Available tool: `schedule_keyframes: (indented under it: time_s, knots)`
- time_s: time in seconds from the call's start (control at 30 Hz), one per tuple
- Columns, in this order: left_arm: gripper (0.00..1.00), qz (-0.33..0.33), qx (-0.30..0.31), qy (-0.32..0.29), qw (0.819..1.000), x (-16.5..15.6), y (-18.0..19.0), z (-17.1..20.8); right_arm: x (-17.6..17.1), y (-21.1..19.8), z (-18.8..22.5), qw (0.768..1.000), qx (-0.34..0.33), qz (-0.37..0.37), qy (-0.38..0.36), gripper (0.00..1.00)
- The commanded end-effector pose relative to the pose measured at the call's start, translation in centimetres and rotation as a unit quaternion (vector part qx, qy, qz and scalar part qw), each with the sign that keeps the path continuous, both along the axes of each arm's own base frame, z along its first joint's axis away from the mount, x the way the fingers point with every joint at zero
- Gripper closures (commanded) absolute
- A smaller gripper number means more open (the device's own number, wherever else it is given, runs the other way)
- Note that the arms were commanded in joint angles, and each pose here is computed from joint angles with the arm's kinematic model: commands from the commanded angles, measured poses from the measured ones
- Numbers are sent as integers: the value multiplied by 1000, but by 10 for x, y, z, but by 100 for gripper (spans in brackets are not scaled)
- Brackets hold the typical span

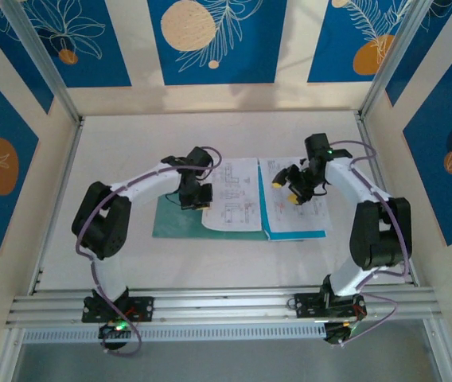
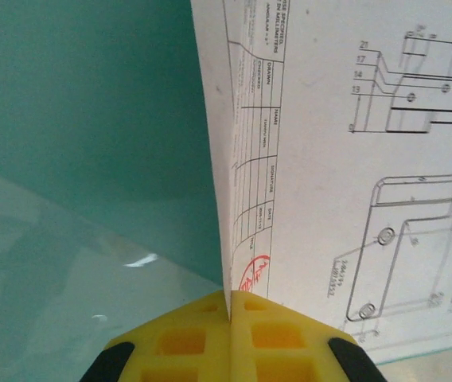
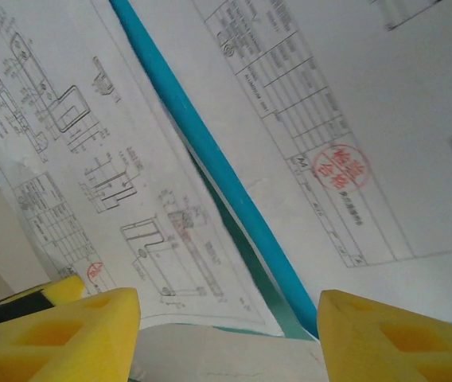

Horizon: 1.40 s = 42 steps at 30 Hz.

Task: Put the files into the folder

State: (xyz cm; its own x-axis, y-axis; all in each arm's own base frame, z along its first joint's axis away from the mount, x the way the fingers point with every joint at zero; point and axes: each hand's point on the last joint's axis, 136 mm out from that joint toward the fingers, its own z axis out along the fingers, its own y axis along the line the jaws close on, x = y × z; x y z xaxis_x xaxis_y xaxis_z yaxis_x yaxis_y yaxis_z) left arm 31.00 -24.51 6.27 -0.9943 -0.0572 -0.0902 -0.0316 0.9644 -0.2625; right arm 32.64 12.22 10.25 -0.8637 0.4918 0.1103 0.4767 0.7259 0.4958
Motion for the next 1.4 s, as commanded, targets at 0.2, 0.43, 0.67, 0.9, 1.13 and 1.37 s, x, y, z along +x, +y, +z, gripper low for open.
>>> schedule_keyframes:
  time_s: [0.2, 0.43, 0.67, 0.9, 1.13, 1.37]
  knots:
    - [100, -36, 71, 1, 997, -11, 34, -2, 26, 55, -23, 997, 31, 69, 2, 39]
    - [100, -40, 78, 2, 996, -13, 37, -4, 39, 83, -37, 995, 37, 96, 11, 39]
    - [100, -38, 75, 5, 996, -14, 36, -8, 40, 102, -50, 992, 43, 114, 24, 44]
    - [100, -37, 70, 7, 997, -12, 33, -9, 33, 118, -51, 988, 64, 134, 29, 53]
    - [100, -34, 68, 11, 997, -14, 32, -12, 22, 131, -26, 983, 98, 156, 14, 62]
    - [100, -30, 67, 14, 997, -15, 32, -14, 1, 140, -14, 978, 110, 179, 6, 64]
